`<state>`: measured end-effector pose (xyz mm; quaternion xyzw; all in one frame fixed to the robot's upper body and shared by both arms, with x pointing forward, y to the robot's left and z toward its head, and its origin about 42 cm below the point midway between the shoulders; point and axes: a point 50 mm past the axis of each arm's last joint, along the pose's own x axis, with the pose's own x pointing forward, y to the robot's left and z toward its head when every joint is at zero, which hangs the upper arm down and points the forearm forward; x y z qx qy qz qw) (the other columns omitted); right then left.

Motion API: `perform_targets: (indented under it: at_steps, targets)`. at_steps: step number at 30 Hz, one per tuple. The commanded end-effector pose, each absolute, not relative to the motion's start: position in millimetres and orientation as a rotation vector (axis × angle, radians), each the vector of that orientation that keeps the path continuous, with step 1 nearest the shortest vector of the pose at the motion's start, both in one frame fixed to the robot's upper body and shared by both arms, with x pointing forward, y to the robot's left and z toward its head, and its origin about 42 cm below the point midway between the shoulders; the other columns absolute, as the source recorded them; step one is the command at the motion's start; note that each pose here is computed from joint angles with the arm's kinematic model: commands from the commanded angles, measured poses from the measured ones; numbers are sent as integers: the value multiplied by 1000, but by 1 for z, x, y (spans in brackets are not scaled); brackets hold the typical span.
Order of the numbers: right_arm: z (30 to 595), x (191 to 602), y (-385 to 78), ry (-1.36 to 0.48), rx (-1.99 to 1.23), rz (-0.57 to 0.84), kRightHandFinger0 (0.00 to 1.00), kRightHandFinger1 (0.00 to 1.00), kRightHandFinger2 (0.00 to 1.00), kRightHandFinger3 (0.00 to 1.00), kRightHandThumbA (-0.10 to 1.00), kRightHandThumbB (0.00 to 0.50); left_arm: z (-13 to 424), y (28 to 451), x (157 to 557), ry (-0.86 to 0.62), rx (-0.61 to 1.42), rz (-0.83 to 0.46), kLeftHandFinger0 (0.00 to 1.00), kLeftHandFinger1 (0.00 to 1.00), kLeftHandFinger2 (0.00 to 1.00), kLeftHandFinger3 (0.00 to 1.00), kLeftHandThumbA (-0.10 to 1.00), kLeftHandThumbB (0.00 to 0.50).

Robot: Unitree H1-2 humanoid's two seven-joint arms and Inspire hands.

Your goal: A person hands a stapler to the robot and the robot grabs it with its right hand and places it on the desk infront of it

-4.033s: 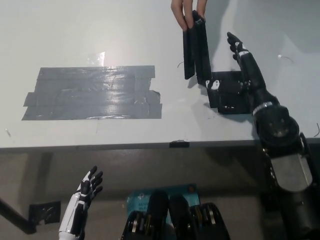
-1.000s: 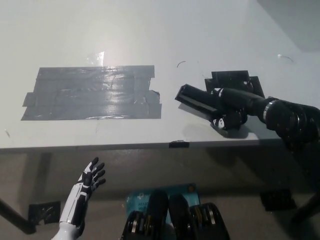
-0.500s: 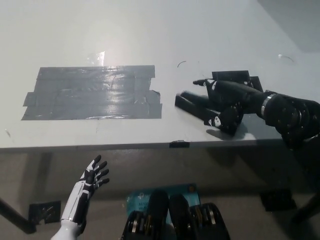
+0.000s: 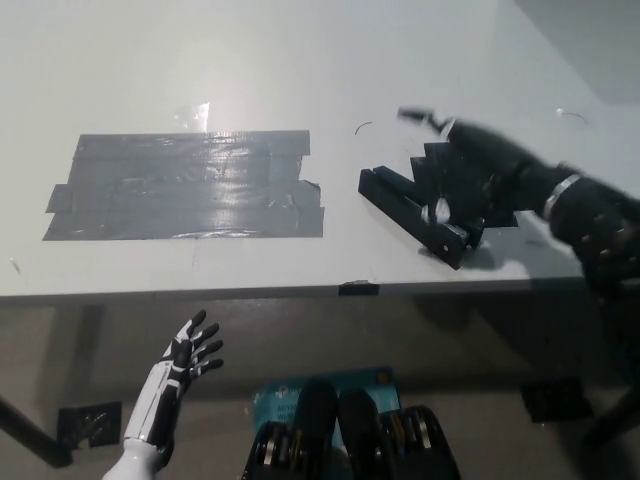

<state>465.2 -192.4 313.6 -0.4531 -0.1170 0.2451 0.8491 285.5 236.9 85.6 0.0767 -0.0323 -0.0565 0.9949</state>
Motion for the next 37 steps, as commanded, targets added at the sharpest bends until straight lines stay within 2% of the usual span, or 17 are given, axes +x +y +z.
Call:
perform_targets:
  at_steps: [1,3,4,5,7,8,10,14,21,22,23,25,27,30,31,35,37]
  targets:
    - [405,451,-199,-531,-785,403,1000,1000,1000,1000,881,495,97,238,292,-104,162,-127,846,882,916,972,1000,400]
    - [435,439,-206,-612,-731,384,1000,1000,1000,1000,925,500,99,237,296,-111,162,-127,858,889,919,976,1000,402]
    - [443,433,-208,-637,-672,385,1000,1000,1000,1000,859,499,98,237,297,-113,160,-129,871,902,925,985,1000,404]
    - [445,430,-209,-644,-655,386,1000,1000,1000,1000,859,499,98,236,297,-114,160,-129,871,902,925,985,1000,404]
    - [460,383,-214,-784,-576,356,1000,1000,1000,1000,926,468,101,234,298,-119,160,-134,870,900,931,989,1000,408]
    - [459,367,-215,-812,-563,350,1000,1000,1000,1000,1000,488,101,233,298,-121,162,-134,868,898,932,991,1000,407]
    - [451,345,-217,-842,-547,342,1000,1000,1000,1000,1000,483,101,233,298,-121,167,-134,867,899,933,994,1000,410]
    - [402,291,-214,-864,-440,361,1000,1000,1000,1000,1000,378,102,233,299,-124,166,-138,851,902,936,997,1000,423]
    - [305,261,-205,-638,-161,348,1000,1000,1000,1000,1000,399,97,235,293,-114,155,-132,888,963,988,1000,1000,431]
    - [291,260,-204,-589,-126,344,1000,1000,1000,1000,1000,378,96,234,292,-114,148,-131,891,967,992,1000,1000,431]
    - [271,260,-203,-548,-86,341,1000,1000,1000,1000,1000,268,94,234,290,-111,139,-130,897,975,1000,1000,1000,433]
    - [239,260,-202,-474,-54,316,1000,1000,1000,1000,1000,207,91,233,287,-103,136,-128,915,992,1000,1000,1000,443]
    - [215,261,-201,-412,-50,297,1000,1000,1000,1000,1000,208,88,233,284,-100,140,-130,921,1000,1000,1000,1000,446]
    - [171,266,-199,-292,-57,282,1000,1000,1000,1000,1000,242,84,232,280,-101,130,-143,953,1000,1000,1000,1000,448]
    - [157,268,-199,-248,-77,282,1000,1000,1000,1000,1000,250,82,231,278,-93,123,-139,967,1000,1000,1000,1000,465]
    - [121,274,-199,-135,-90,298,1000,1000,1000,1000,1000,222,79,232,273,-84,117,-131,976,1000,1000,1000,1000,455]
    - [114,273,-201,-118,-89,303,1000,1000,1000,1000,1000,230,77,232,269,-88,108,-132,985,1000,1000,1000,1000,463]
